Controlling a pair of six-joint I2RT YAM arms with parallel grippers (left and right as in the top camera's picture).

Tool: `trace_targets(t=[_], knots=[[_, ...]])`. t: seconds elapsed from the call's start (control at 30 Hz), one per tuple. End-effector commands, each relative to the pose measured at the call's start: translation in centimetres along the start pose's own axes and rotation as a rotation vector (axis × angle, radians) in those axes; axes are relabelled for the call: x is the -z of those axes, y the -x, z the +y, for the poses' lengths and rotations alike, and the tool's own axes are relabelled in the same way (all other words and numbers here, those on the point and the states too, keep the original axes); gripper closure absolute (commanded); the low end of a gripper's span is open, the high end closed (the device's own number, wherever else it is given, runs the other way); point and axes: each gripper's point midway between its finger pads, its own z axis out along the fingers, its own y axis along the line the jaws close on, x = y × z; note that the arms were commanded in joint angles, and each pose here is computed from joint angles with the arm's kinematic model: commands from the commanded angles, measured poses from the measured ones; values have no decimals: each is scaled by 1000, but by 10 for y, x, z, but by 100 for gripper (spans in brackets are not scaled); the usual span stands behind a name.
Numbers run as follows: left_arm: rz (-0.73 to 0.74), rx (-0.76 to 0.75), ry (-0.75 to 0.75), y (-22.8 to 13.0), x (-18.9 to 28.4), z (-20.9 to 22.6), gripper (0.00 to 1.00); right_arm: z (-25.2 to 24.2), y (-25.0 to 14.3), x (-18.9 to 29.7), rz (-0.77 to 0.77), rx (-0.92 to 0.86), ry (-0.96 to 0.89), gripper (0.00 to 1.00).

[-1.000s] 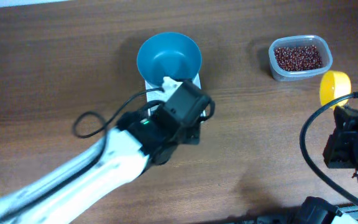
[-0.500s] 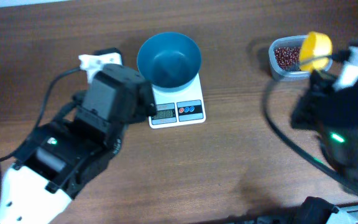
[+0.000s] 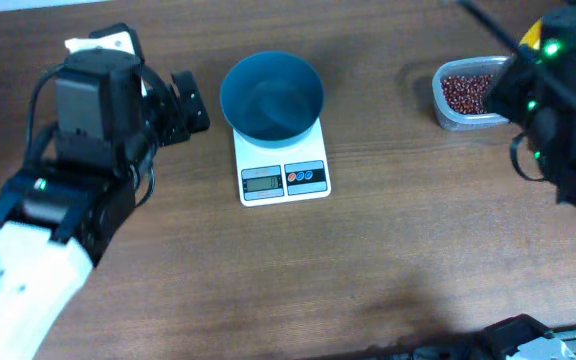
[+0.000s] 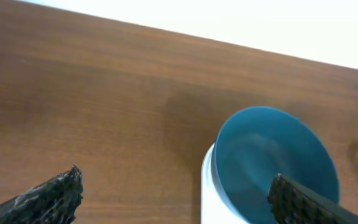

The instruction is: Scoop item into bowl and weigh 50g on scale

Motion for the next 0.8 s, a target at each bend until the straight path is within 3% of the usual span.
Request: trace_targets(t=[0.0, 0.17, 0.4, 0.57, 0.77], knots=[[48, -18, -71, 1, -21, -18, 1, -3, -1, -11, 45, -33, 7, 96], [107, -26, -66, -4, -61, -28, 1, -4, -11, -35, 95, -15, -45, 96], [63, -2, -95, 2, -94, -40, 1, 25, -10, -80, 81, 0, -8, 96], [58, -10, 22, -8, -116, -20, 1, 37, 3, -82, 32, -31, 41, 96], [-116, 120, 77, 38, -130, 18, 1, 43, 3, -82, 37, -36, 72, 96]])
